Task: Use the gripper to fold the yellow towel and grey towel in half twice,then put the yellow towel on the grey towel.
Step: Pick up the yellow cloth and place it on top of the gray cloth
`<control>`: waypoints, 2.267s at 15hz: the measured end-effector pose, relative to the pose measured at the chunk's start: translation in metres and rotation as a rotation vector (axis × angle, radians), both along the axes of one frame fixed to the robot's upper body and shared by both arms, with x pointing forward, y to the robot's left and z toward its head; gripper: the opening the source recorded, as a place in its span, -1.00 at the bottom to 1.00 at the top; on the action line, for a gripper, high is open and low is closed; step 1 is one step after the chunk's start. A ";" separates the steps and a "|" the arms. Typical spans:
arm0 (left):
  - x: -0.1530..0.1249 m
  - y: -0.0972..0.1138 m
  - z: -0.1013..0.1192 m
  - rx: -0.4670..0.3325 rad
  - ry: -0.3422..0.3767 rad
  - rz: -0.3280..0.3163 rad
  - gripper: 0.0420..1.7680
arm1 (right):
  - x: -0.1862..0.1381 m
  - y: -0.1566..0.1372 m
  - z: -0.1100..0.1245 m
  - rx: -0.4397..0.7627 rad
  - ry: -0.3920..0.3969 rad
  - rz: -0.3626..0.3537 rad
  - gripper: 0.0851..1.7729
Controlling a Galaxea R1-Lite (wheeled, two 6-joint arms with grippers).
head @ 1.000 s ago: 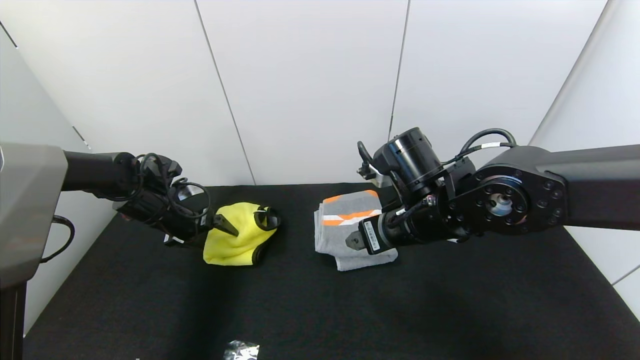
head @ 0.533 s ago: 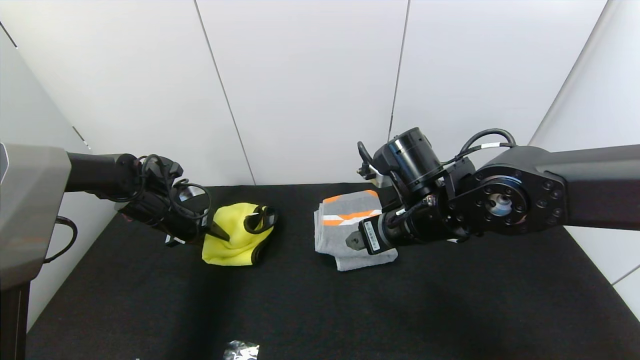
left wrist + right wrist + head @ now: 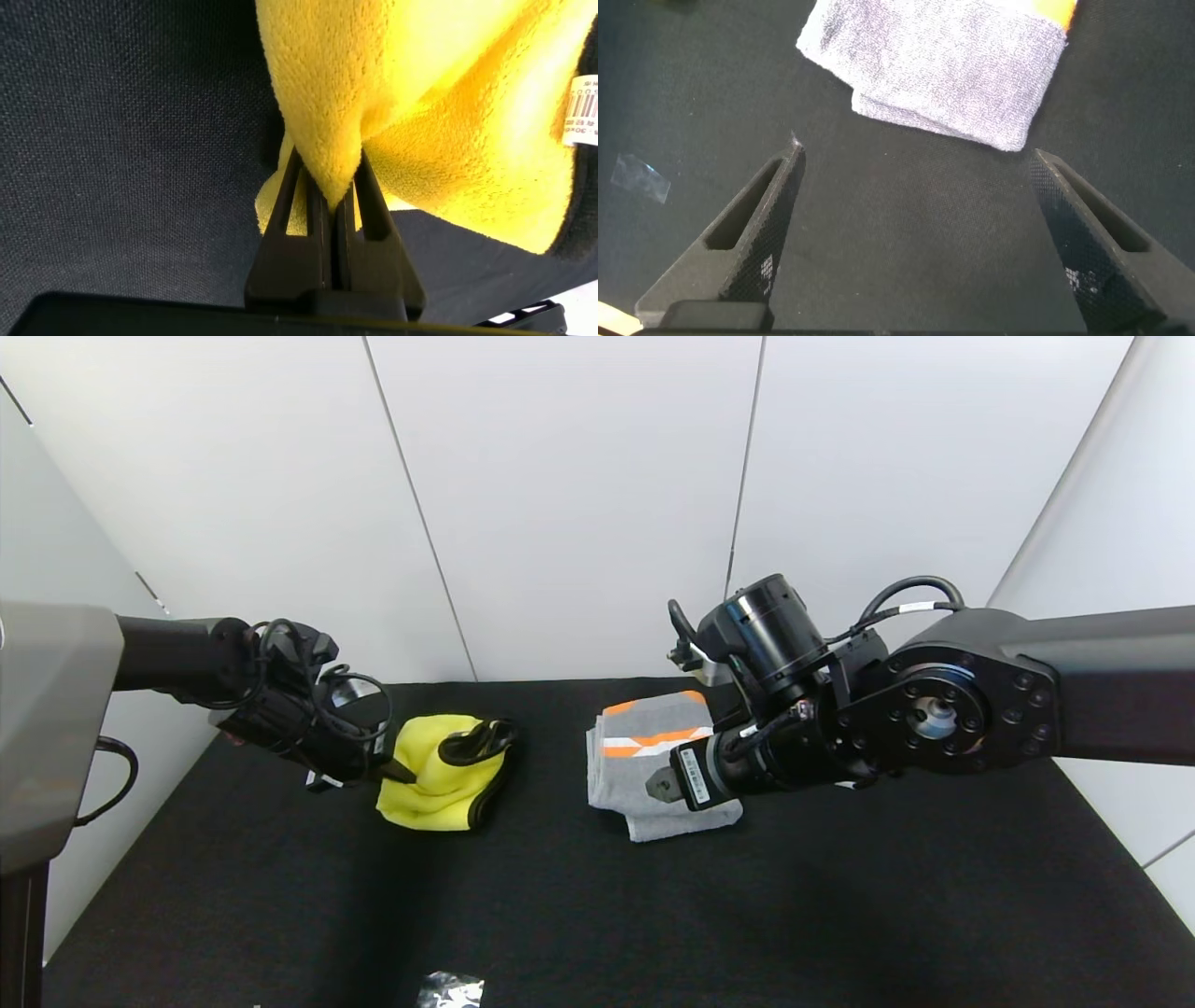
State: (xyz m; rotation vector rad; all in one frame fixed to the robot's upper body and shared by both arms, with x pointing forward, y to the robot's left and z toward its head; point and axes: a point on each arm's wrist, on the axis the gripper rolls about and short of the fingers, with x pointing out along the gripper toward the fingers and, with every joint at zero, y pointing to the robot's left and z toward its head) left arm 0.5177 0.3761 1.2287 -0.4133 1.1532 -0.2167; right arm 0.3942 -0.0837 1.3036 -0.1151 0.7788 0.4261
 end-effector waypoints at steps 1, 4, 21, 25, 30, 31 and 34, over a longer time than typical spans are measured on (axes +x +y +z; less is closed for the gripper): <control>0.000 0.000 0.001 0.000 -0.003 0.000 -0.90 | 0.000 -0.001 0.000 0.001 0.000 -0.001 0.93; -0.003 -0.001 0.009 0.000 -0.018 0.001 -0.90 | 0.002 -0.005 0.004 0.009 -0.007 -0.010 0.93; -0.035 -0.046 0.117 -0.017 -0.271 -0.036 -0.90 | 0.038 -0.104 0.061 0.218 -0.070 -0.111 0.93; -0.043 -0.064 0.135 -0.027 -0.310 -0.083 -0.90 | 0.039 -0.118 0.070 0.234 -0.096 -0.136 0.93; -0.050 -0.092 0.145 -0.063 -0.324 -0.119 -0.90 | 0.038 -0.124 0.076 0.241 -0.114 -0.149 0.93; -0.052 -0.100 0.145 -0.069 -0.321 -0.133 -0.90 | 0.037 -0.125 0.077 0.242 -0.117 -0.150 0.93; -0.056 -0.117 0.147 -0.084 -0.317 -0.166 -0.90 | 0.037 -0.127 0.080 0.246 -0.124 -0.155 0.93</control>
